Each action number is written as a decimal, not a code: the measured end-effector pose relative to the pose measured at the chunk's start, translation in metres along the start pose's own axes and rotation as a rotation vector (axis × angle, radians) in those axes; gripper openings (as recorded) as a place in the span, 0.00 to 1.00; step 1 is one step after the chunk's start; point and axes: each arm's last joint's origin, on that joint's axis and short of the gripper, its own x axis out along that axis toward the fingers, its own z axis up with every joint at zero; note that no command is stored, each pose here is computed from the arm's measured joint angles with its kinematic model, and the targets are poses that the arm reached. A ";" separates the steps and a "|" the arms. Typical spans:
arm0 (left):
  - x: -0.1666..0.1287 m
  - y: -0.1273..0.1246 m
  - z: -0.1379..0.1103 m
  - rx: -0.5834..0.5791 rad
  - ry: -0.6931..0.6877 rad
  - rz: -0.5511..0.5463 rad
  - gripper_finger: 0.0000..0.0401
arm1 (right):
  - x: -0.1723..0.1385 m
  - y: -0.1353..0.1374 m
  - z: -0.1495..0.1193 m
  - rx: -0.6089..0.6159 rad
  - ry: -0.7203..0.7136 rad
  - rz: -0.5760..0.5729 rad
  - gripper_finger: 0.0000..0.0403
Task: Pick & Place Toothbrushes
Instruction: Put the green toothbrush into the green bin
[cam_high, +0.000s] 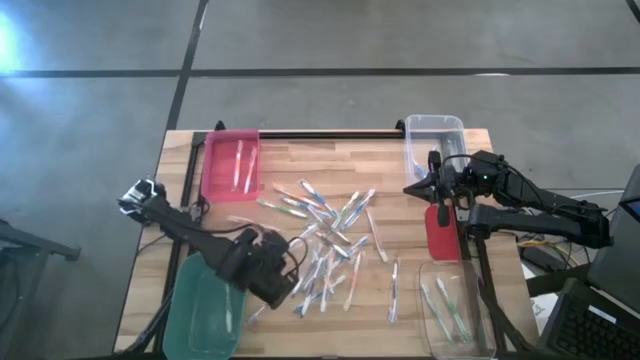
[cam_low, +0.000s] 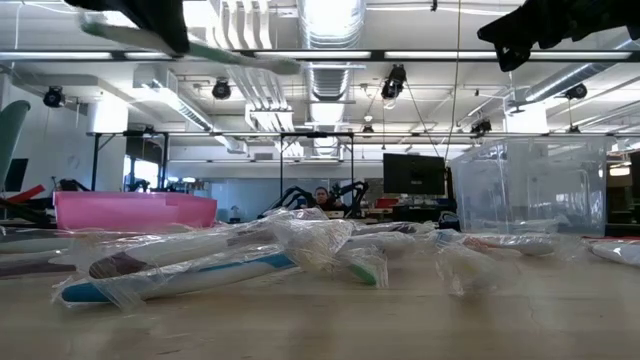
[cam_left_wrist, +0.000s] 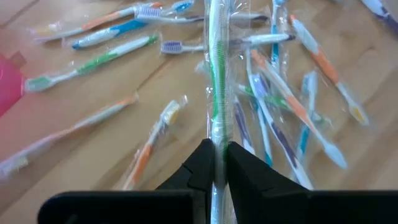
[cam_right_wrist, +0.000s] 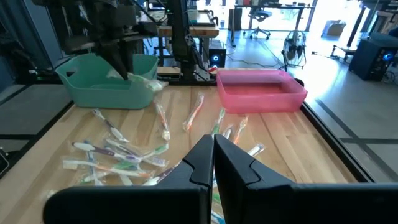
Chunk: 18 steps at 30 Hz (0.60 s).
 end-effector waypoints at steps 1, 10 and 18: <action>-0.003 -0.001 -0.003 -0.005 0.003 -0.002 0.09 | 0.000 0.000 0.000 0.000 0.000 0.001 0.02; -0.028 -0.003 -0.034 -0.066 0.025 -0.023 0.09 | 0.000 0.000 0.000 0.000 0.000 0.000 0.02; -0.047 -0.002 -0.067 -0.132 0.040 -0.047 0.09 | 0.000 0.000 0.000 -0.001 0.000 0.000 0.02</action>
